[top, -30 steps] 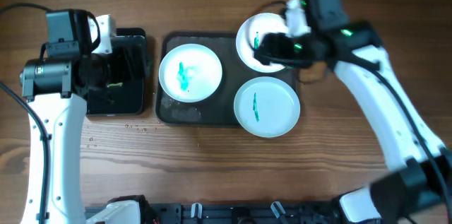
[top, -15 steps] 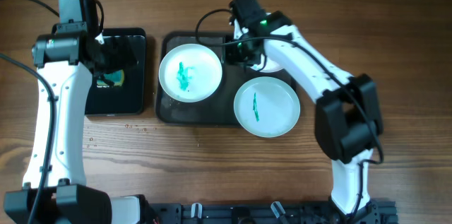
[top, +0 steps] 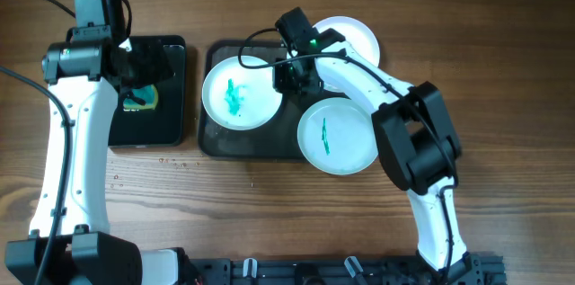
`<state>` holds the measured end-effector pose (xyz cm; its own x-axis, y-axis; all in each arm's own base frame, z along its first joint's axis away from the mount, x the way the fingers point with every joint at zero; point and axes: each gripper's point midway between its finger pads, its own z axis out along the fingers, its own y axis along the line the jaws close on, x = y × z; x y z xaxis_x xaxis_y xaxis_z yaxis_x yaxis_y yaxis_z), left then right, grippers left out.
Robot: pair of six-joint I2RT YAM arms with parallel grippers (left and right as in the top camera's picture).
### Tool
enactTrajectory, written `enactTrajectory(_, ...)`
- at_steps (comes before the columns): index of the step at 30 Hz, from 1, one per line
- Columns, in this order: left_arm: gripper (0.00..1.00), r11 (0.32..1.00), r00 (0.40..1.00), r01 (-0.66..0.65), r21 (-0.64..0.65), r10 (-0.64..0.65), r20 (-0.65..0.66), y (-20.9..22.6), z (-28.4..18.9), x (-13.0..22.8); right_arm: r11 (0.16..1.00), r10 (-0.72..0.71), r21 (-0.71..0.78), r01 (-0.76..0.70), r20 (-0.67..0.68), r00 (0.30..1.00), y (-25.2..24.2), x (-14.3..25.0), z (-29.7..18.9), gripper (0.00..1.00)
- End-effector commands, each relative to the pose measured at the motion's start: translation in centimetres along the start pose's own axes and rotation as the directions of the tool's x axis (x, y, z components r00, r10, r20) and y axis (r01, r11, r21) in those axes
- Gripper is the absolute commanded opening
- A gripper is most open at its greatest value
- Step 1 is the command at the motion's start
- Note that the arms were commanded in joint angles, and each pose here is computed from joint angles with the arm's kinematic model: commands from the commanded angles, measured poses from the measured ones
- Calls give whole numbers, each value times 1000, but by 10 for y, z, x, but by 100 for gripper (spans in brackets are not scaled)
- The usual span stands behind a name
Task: Clean dirty plates on tray and stack at the side
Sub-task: 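Reach left gripper to sponge and right gripper to left white plate rim, then grasp the green-yellow sponge with left gripper and lift it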
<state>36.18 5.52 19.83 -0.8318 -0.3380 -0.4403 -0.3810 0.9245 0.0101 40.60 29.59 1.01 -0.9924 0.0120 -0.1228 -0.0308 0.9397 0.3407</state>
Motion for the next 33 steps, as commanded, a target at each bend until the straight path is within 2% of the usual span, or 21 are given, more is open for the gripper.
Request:
enactTrajectory(1,100,1000,1000,12,-11,-11,23,0,1,-9,999,13,34,-12,-24,1000,-8,6,19,16)
enactTrajectory(2,100,1000,1000,14,-13,-13,21,1,2,-9,999,14,38,-13,-29,999,-9,7,22,15)
enactTrajectory(4,100,1000,1000,22,-19,-21,13,4,8,-10,999,19,43,-17,-37,999,-11,8,25,4)
enactTrajectory(8,100,999,999,32,-41,-33,-22,12,26,-10,998,33,52,-32,-35,999,-13,8,27,4)
enactTrajectory(11,96,998,999,-6,-56,3,-54,18,46,-11,998,34,53,-32,-37,999,-14,9,27,4)
enactTrajectory(15,82,998,997,3,-69,-8,-80,31,72,-15,998,33,56,-31,-35,999,-14,8,27,5)
enactTrajectory(18,75,1000,995,-14,-12,13,-98,29,94,-18,998,33,56,-31,-35,999,-14,8,27,4)
enactTrajectory(20,65,1000,993,-30,7,30,-115,29,110,-17,998,33,56,-31,-35,999,-14,8,27,4)
enactTrajectory(26,54,999,989,-32,3,32,-142,30,149,-15,998,34,56,-32,-34,999,-14,8,27,4)
enactTrajectory(29,43,996,988,-84,8,84,-128,28,171,-19,998,34,55,-32,-35,999,-14,8,27,4)
enactTrajectory(33,39,996,987,-94,8,94,-130,27,187,-18,998,33,56,-31,-34,999,-14,8,27,4)
